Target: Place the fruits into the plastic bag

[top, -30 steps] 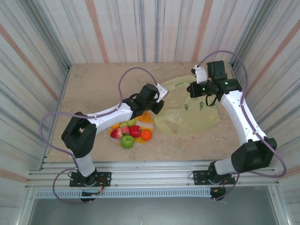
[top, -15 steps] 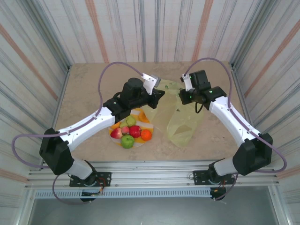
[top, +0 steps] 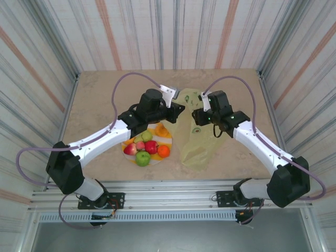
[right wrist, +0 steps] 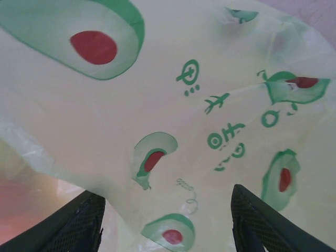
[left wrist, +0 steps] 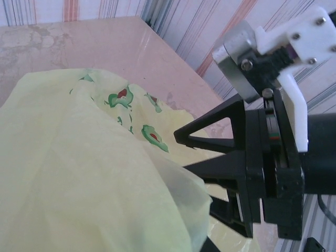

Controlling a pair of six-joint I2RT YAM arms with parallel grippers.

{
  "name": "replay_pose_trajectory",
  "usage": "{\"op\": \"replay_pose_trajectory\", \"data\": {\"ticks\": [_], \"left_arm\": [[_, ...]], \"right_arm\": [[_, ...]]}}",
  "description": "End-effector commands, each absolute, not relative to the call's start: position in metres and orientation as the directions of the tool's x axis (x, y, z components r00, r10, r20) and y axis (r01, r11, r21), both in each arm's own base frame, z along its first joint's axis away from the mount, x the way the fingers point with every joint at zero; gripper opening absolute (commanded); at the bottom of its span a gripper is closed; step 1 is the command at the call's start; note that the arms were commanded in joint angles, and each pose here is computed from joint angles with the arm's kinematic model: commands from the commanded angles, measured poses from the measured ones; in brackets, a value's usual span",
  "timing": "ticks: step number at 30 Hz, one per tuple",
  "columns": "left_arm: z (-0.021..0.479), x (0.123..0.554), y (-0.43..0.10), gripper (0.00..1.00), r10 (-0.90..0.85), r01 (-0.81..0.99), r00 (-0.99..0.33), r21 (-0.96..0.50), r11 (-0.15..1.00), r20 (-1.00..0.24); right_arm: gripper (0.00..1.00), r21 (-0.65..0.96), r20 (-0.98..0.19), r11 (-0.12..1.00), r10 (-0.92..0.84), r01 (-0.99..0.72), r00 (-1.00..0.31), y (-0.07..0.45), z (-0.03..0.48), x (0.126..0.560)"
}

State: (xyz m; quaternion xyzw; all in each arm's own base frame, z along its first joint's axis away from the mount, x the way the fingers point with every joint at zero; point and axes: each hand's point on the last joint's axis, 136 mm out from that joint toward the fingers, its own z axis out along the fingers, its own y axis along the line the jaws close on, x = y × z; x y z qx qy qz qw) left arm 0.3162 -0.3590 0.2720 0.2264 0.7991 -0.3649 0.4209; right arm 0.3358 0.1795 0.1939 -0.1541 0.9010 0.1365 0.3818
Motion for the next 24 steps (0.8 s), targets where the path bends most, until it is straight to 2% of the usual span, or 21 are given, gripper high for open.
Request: {"op": "replay_pose_trajectory", "data": {"ticks": [1, 4, 8, 14, 15, 16, 19, 22, 24], "left_arm": [[0.282, 0.316, -0.361, 0.06, 0.02, 0.66, -0.562, -0.434, 0.613, -0.827], [0.285, 0.316, -0.362, 0.06, 0.009, 0.656, -0.568, -0.446, 0.609, -0.823], [0.29, 0.316, -0.361, 0.05, -0.011, 0.65, -0.573, -0.462, 0.603, -0.819], [0.293, 0.315, -0.359, 0.05, -0.027, 0.642, -0.585, -0.483, 0.595, -0.811], [0.293, 0.315, -0.358, 0.05, -0.032, 0.638, -0.589, -0.488, 0.596, -0.808], [0.293, 0.316, -0.356, 0.04, -0.039, 0.631, -0.595, -0.497, 0.596, -0.803], [0.288, 0.322, -0.35, 0.05, -0.06, 0.606, -0.613, -0.517, 0.605, -0.788], [0.277, 0.333, -0.343, 0.09, -0.059, 0.584, -0.618, -0.507, 0.634, -0.784], [0.269, 0.344, -0.336, 0.13, -0.054, 0.564, -0.614, -0.485, 0.668, -0.788]], "right_arm": [[0.69, 0.193, -0.756, 0.907, -0.105, -0.373, -0.646, 0.194, 0.19, 0.333], [0.71, 0.217, -0.767, 0.905, -0.073, -0.365, -0.637, 0.203, 0.178, 0.331], [0.78, 0.161, -0.803, 0.93, -0.072, -0.331, -0.592, 0.206, 0.158, 0.333], [0.77, 0.035, -0.841, 0.97, -0.101, -0.239, -0.532, 0.186, 0.136, 0.347], [0.73, 0.011, -0.843, 0.971, -0.12, -0.24, -0.525, 0.185, 0.134, 0.349], [0.65, -0.022, -0.845, 0.971, -0.145, -0.237, -0.515, 0.183, 0.134, 0.352], [0.33, -0.095, -0.839, 0.969, -0.201, -0.227, -0.506, 0.177, 0.142, 0.359], [0.04, -0.092, -0.846, 0.971, -0.192, -0.219, -0.498, 0.168, 0.167, 0.36], [0.0, -0.059, -0.849, 0.976, -0.159, -0.209, -0.504, 0.162, 0.185, 0.356]]}}
